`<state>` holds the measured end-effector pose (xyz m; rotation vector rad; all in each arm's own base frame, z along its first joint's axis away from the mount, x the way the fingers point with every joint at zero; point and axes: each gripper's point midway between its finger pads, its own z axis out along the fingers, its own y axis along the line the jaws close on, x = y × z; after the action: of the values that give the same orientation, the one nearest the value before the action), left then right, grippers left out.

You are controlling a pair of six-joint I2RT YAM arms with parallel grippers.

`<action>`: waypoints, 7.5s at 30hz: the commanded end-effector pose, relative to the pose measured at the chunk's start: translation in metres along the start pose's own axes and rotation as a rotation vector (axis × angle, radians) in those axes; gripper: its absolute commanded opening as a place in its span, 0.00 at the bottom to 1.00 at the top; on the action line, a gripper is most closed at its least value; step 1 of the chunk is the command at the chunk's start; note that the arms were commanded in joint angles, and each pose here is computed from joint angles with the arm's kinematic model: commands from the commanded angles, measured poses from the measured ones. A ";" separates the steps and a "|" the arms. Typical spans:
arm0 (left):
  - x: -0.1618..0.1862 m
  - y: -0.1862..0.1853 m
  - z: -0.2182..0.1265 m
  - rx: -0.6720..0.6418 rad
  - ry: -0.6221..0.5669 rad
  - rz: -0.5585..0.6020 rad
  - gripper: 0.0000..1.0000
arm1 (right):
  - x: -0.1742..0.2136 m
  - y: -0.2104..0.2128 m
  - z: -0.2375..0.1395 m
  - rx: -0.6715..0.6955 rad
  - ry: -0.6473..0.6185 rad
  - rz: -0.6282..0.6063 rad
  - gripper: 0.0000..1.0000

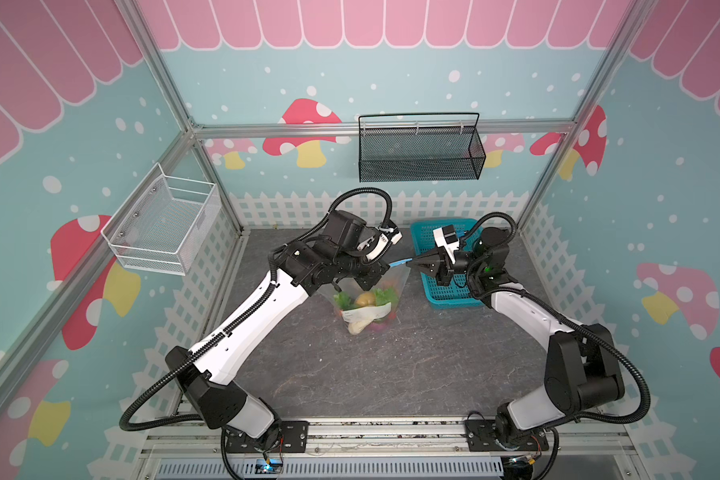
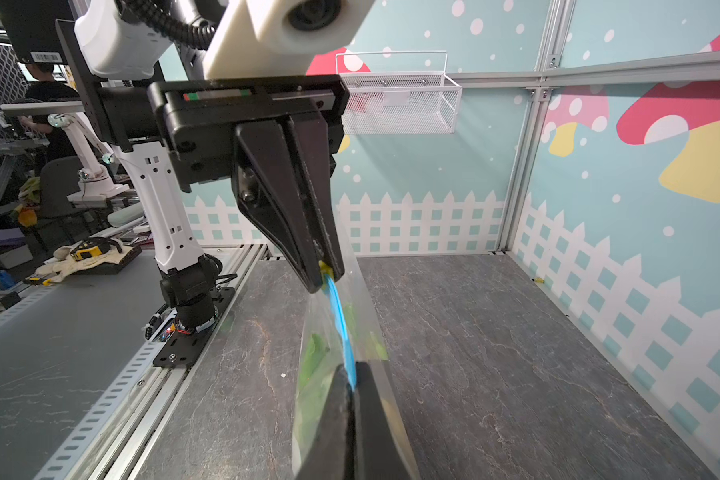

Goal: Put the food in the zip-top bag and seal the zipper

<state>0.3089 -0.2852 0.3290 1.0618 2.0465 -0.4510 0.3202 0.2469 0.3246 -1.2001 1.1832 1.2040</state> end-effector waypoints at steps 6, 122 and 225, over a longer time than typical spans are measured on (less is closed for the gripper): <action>0.042 0.015 -0.025 -0.110 0.123 -0.003 0.04 | -0.021 -0.003 -0.016 0.050 -0.017 -0.092 0.00; -0.018 0.002 -0.025 0.035 -0.012 -0.326 0.00 | 0.028 0.039 -0.044 0.530 -0.006 0.245 0.69; 0.266 0.198 0.044 -0.380 0.059 -1.116 0.07 | 0.060 0.005 -0.089 0.914 0.043 0.257 0.66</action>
<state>0.3860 -0.0679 0.1109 -0.4323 2.4851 -0.5834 0.3225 0.1610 0.2644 -0.4132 1.6780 0.6392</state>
